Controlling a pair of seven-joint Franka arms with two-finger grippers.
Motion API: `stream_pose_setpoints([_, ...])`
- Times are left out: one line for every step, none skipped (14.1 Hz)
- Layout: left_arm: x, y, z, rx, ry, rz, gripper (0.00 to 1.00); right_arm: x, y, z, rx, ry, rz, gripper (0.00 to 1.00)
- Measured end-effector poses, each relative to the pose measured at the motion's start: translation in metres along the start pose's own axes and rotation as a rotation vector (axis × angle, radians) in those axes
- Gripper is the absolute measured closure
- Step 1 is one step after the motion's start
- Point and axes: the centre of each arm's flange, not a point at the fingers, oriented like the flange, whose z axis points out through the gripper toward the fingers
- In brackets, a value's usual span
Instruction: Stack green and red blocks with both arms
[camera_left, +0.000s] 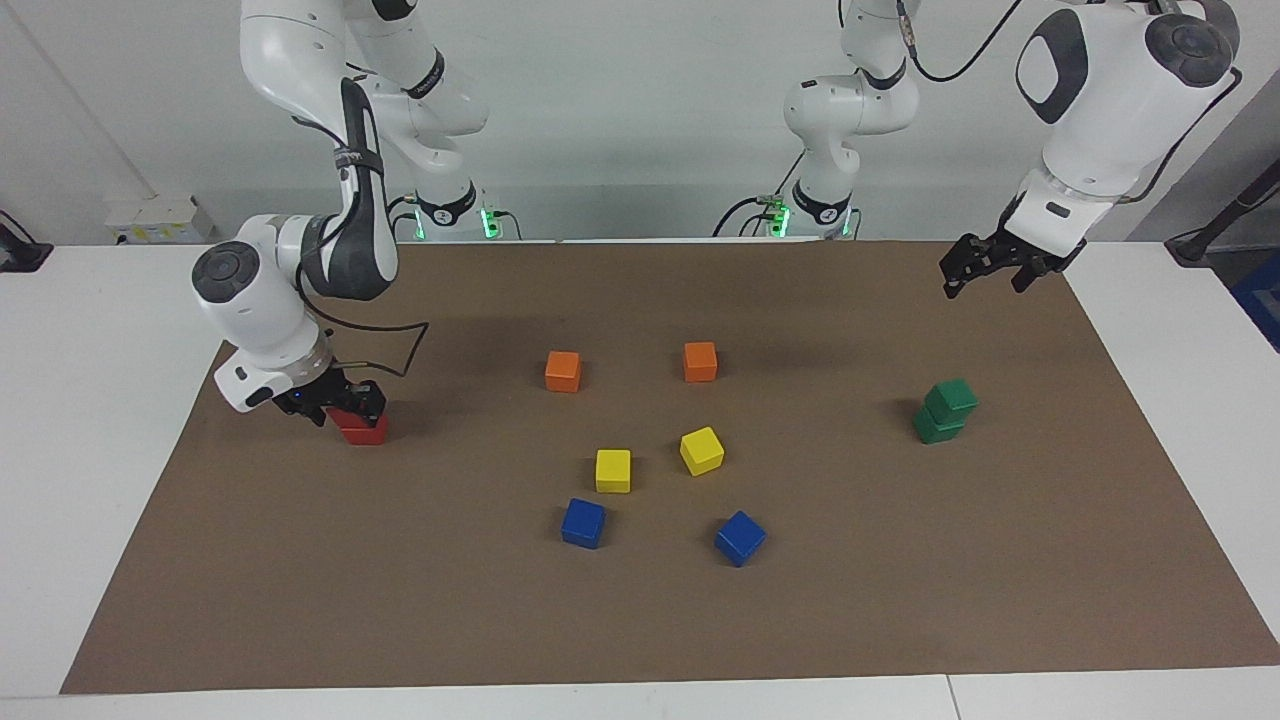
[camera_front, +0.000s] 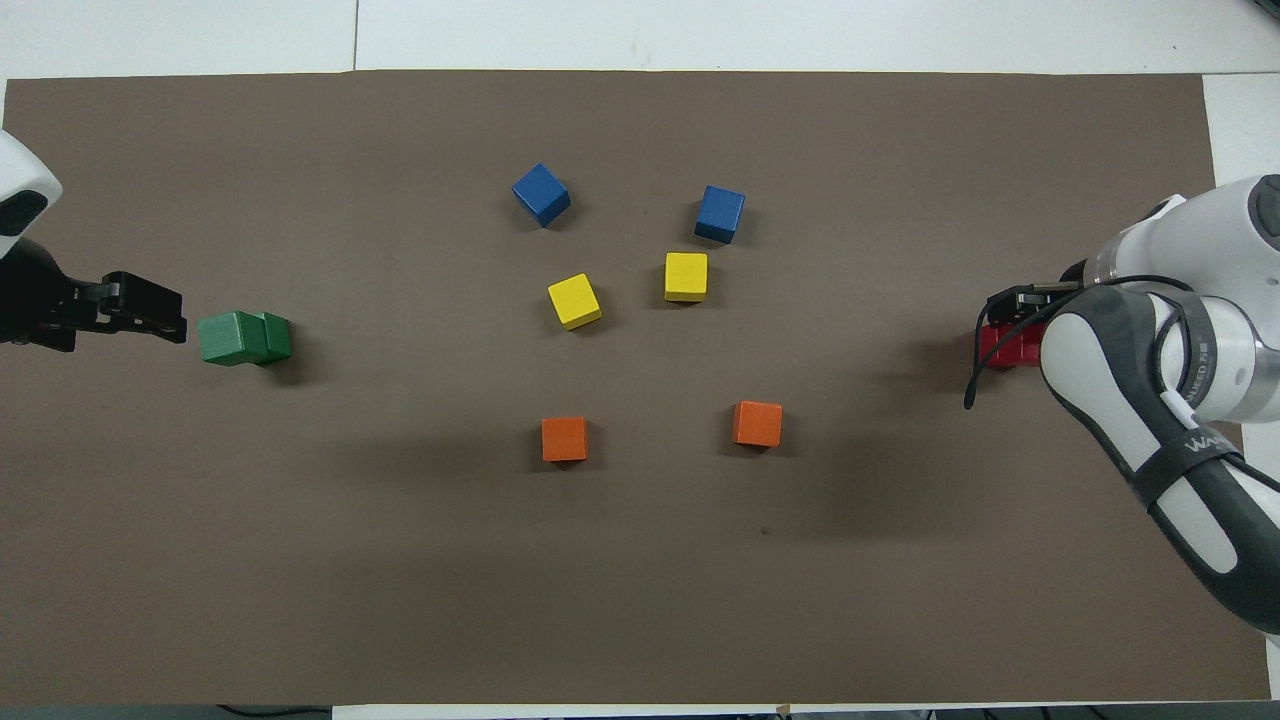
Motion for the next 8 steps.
stream_pose_setpoints([0.0, 0.0, 0.0, 0.0, 0.0, 0.001, 0.0, 0.0, 0.0, 0.0, 0.0, 0.001, 0.0, 0.0])
stream_pose_setpoints([0.0, 0.001, 0.0, 0.0, 0.0, 0.002, 0.0, 0.001, 0.0, -0.001, 0.0, 0.004, 0.0, 0.0])
stream_pose_setpoints([0.0, 0.001, 0.0, 0.0, 0.0, 0.002, 0.0, 0.001, 0.0, -0.002, 0.0, 0.008, 0.0, 0.0])
stream_pose_setpoints([0.0, 0.001, 0.0, 0.0, 0.0, 0.002, 0.0, 0.003, 0.0, -0.006, 0.0, 0.016, -0.001, 0.0])
stream_pose_setpoints([0.0, 0.001, 0.0, 0.0, 0.0, 0.002, 0.0, 0.006, -0.002, -0.013, 0.0, 0.03, -0.003, 0.0])
stream_pose_setpoints([0.0, 0.001, 0.0, 0.0, 0.0, 0.001, 0.0, 0.009, -0.003, -0.024, 0.0, 0.046, -0.006, 0.0])
stream_pose_setpoints([0.0, 0.001, 0.0, 0.0, 0.0, 0.001, 0.0, 0.012, -0.006, -0.041, 0.0, 0.064, -0.011, 0.0])
stream_pose_setpoints([0.0, 0.001, 0.0, 0.0, 0.0, 0.001, 0.0, 0.015, -0.011, -0.066, 0.001, 0.088, -0.019, 0.0])
